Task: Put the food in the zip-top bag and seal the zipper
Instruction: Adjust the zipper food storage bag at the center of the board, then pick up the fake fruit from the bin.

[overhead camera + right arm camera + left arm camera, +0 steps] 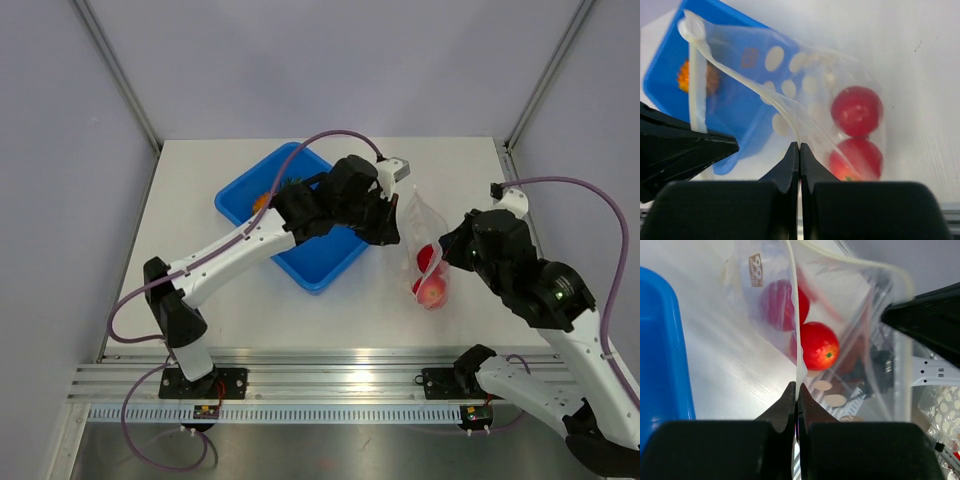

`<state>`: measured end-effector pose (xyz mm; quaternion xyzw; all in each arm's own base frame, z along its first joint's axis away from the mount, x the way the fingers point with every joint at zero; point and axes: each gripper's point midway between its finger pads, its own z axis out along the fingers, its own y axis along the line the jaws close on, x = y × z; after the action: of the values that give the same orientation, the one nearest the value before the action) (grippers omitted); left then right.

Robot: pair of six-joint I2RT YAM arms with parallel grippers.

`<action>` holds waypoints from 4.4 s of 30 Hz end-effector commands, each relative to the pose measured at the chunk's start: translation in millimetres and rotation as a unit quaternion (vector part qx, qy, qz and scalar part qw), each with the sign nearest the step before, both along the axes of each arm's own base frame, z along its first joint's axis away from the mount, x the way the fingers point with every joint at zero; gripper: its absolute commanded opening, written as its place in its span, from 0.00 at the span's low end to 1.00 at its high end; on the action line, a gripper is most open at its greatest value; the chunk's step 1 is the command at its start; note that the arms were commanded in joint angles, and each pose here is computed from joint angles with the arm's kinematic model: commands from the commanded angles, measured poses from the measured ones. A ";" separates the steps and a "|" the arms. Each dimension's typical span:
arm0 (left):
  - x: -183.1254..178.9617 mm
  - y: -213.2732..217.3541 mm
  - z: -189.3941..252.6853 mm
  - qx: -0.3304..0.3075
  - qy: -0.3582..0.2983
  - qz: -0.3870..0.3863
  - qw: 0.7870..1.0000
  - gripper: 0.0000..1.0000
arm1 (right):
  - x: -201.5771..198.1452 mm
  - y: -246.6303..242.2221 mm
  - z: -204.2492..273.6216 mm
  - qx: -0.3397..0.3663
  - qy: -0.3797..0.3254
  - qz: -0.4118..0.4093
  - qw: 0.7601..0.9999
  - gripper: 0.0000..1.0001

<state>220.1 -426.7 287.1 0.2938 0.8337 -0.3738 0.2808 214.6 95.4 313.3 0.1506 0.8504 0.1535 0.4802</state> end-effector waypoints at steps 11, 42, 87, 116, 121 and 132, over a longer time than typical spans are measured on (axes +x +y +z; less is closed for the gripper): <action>15.3 -11.3 -97.5 0.131 0.015 -0.075 0.989 0.00 | 12.2 -5.1 -48.6 -0.067 0.054 -0.025 0.996 0.00; 42.6 17.8 -60.7 0.010 0.048 -0.167 0.985 0.03 | 43.1 14.6 -55.5 -0.061 0.077 -0.053 0.994 0.00; 304.9 231.2 -143.5 0.374 -0.133 0.308 0.865 0.79 | 50.0 55.3 -49.8 -0.005 0.056 0.035 0.998 0.00; 304.7 231.9 -140.6 0.359 -0.127 0.342 0.859 0.00 | 36.9 42.6 -51.9 0.006 0.050 0.019 0.999 0.00; 280.5 217.9 -82.3 0.264 -0.130 0.340 0.893 0.00 | 32.9 38.6 -53.9 0.003 0.054 0.014 0.998 0.00; 220.2 187.5 -27.3 0.109 -0.085 0.300 0.944 0.00 | 30.6 35.3 -56.0 0.003 0.055 0.009 0.998 0.00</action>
<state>457.1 -219.4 230.1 0.0948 0.9082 -0.0685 0.4017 244.7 134.2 252.5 0.1433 0.8840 0.1524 0.4182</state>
